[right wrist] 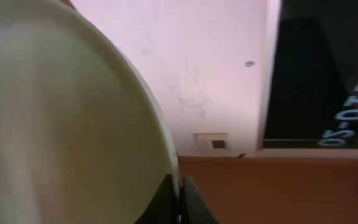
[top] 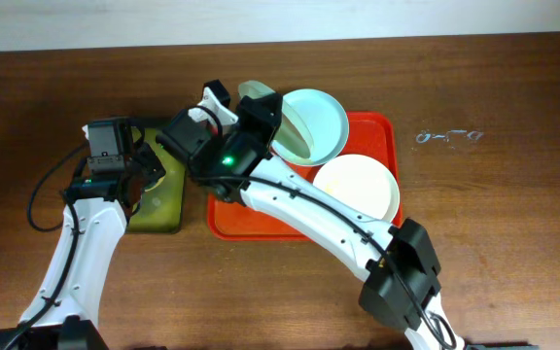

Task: Clean dirty plates on tray and stack at the side

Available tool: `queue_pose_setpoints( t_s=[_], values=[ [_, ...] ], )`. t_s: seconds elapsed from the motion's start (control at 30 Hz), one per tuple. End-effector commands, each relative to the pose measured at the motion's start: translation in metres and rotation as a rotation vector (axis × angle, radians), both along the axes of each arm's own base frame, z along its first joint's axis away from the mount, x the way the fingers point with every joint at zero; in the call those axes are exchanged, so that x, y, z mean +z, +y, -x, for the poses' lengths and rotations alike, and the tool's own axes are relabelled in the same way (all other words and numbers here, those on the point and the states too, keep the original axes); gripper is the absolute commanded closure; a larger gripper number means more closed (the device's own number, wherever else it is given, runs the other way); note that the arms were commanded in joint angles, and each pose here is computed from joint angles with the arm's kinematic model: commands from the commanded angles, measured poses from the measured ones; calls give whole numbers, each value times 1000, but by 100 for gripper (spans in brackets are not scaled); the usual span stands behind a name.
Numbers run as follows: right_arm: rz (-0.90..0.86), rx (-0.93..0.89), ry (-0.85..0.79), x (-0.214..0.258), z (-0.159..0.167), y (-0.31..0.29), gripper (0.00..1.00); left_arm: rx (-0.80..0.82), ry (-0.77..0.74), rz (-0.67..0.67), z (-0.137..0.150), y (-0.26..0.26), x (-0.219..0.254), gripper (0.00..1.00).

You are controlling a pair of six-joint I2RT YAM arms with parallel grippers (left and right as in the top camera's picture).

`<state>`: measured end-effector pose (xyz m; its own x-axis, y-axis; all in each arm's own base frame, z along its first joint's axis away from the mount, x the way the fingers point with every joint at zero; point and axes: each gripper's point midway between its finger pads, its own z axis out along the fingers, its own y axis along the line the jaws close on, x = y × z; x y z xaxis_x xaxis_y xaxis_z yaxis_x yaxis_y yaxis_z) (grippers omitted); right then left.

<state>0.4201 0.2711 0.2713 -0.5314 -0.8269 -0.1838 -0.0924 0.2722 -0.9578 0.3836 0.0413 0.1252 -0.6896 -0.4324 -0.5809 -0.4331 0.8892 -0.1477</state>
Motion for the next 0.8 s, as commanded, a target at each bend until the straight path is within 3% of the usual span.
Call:
queue_pose_setpoints(
  t_s=[0.0, 0.53, 0.63, 0.67, 0.73, 0.77],
  values=[
    [32, -30, -72, 25, 5, -3, 96, 1, -13, 8, 1, 0, 4, 100],
    [-51, 6, -28, 11, 3, 4, 96, 1, -13, 8, 1, 0, 4, 100],
    [-343, 153, 345, -65, 14, 36, 96, 1, -13, 8, 1, 0, 4, 100],
    [-301, 130, 342, -63, 9, 23, 96, 1, -13, 8, 1, 0, 4, 100],
    [-5, -90, -51, 14, -3, -31, 96, 1, -13, 8, 1, 0, 4, 100],
    [54, -153, -155, 34, -1, -43, 96, 1, -13, 8, 1, 0, 4, 100]
  ],
)
